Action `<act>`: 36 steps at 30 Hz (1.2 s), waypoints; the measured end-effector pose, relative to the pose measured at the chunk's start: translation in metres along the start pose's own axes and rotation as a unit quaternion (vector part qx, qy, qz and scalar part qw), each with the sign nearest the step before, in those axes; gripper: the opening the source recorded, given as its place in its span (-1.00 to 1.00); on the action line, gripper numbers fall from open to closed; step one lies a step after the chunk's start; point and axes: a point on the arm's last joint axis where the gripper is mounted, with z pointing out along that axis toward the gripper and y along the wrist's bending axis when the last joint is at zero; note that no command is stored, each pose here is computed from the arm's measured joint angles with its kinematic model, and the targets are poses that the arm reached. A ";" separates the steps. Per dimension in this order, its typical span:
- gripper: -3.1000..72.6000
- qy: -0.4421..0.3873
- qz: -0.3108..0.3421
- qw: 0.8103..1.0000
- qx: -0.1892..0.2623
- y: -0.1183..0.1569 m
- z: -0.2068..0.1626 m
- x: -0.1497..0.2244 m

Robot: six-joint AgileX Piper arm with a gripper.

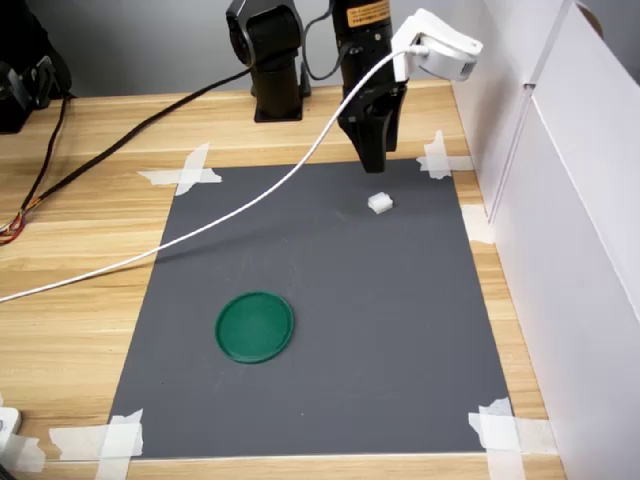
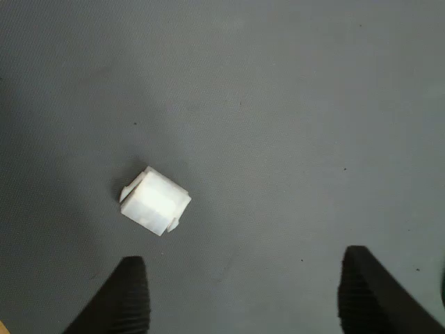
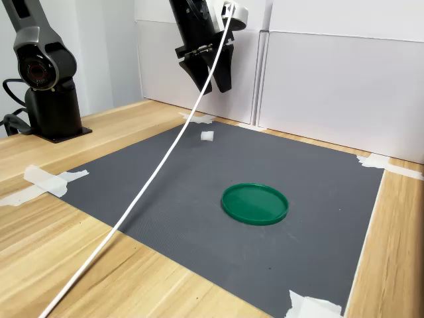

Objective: Grasp a white terminal and put it in the green lid.

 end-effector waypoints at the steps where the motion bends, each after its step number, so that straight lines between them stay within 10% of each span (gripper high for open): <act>1: 0.90 0.000 0.000 1.000 -0.001 0.000 0.001 0.000; 36: 0.91 0.097 -0.044 0.987 -0.118 0.018 0.086 0.003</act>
